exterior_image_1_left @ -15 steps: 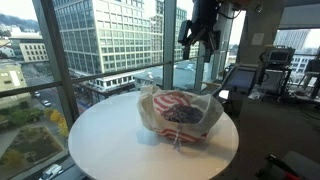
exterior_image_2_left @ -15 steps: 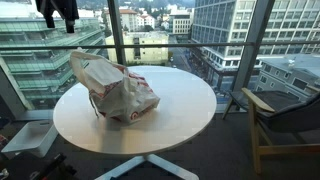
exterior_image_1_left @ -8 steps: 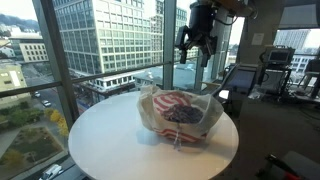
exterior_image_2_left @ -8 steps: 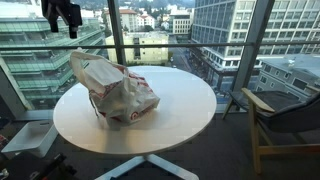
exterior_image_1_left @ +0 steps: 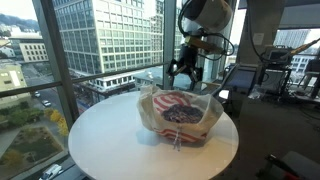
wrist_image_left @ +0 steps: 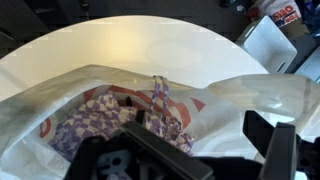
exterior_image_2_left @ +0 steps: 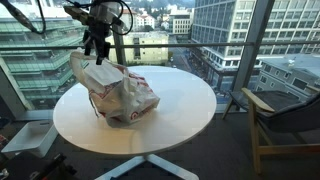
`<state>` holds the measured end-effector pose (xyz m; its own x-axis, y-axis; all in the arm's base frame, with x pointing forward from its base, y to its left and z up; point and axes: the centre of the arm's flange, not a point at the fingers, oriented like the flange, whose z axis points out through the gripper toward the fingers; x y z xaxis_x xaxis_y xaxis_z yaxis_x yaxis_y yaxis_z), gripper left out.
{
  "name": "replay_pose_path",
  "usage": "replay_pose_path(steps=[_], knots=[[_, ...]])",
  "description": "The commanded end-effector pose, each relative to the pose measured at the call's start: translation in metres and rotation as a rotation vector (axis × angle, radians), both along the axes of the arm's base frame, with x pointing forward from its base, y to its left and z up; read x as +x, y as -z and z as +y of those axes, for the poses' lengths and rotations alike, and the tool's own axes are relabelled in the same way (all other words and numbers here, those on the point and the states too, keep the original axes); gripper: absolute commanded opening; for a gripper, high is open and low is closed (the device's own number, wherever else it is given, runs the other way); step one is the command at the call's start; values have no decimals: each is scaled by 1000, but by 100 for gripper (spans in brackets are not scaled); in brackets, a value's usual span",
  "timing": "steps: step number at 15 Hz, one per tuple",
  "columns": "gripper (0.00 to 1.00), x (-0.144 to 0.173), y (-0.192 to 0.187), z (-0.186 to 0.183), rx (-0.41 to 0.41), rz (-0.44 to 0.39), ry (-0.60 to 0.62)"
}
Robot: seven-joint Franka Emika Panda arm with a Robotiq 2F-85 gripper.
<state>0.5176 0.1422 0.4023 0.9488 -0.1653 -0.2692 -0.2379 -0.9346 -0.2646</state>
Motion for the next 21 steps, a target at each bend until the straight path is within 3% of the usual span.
replay_pose_path(steps=[1,8,14,21], knots=[[100,51,31,-6,57,72,95],[100,58,83,-15,-61,34,259],[100,65,119,-35,-237,-15,381],[100,63,155,-46,-360,22,332]])
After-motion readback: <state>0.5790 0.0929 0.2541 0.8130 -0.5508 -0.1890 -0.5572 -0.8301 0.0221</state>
